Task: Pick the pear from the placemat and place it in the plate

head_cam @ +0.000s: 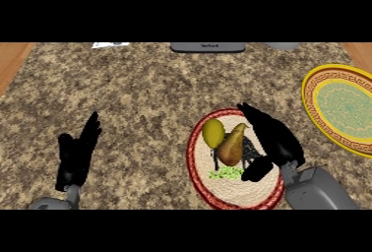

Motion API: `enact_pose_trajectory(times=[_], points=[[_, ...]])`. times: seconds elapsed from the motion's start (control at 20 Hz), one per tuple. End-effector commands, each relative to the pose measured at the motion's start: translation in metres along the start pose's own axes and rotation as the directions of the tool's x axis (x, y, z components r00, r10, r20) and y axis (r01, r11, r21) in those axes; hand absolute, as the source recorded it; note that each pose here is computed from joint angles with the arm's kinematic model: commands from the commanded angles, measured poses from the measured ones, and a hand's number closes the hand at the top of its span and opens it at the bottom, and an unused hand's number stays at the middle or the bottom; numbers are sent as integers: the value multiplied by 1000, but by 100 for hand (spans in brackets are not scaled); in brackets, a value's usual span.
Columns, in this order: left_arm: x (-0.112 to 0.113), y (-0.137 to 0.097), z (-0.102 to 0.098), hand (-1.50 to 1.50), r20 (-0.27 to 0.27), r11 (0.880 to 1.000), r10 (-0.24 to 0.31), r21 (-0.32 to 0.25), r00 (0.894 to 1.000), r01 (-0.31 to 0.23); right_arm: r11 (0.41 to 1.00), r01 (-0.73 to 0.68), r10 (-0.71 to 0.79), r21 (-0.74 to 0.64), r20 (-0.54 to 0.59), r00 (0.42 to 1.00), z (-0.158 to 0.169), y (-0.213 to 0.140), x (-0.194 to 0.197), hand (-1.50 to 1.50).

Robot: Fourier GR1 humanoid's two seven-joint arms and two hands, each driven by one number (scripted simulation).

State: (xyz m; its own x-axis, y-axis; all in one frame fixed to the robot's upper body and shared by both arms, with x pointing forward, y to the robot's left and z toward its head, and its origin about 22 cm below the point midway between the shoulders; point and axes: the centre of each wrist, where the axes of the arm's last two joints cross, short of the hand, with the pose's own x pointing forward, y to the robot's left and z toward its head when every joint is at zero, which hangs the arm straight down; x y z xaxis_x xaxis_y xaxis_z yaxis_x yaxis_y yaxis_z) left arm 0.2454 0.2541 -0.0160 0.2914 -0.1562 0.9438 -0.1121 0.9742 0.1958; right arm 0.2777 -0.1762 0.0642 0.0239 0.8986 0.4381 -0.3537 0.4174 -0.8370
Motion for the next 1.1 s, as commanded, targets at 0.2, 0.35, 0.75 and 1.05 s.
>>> enact_pose_trajectory(times=[0.2,0.35,0.75,1.05], points=[[16,-6,-14,0,4,1000,-13,-5,1000,13,999,1,-1,36,3,1000,-16,16,-4,-150],[25,-2,0,0,9,1000,3,-15,1000,-3,999,-1,1,47,15,1000,-25,16,-13,-150],[5,9,19,0,16,1000,-9,-18,1000,9,998,1,0,59,-14,1000,-38,41,-30,-150],[3,11,-4,0,5,1000,11,1,1000,-11,997,-77,76,12,64,995,-35,41,-14,150]])
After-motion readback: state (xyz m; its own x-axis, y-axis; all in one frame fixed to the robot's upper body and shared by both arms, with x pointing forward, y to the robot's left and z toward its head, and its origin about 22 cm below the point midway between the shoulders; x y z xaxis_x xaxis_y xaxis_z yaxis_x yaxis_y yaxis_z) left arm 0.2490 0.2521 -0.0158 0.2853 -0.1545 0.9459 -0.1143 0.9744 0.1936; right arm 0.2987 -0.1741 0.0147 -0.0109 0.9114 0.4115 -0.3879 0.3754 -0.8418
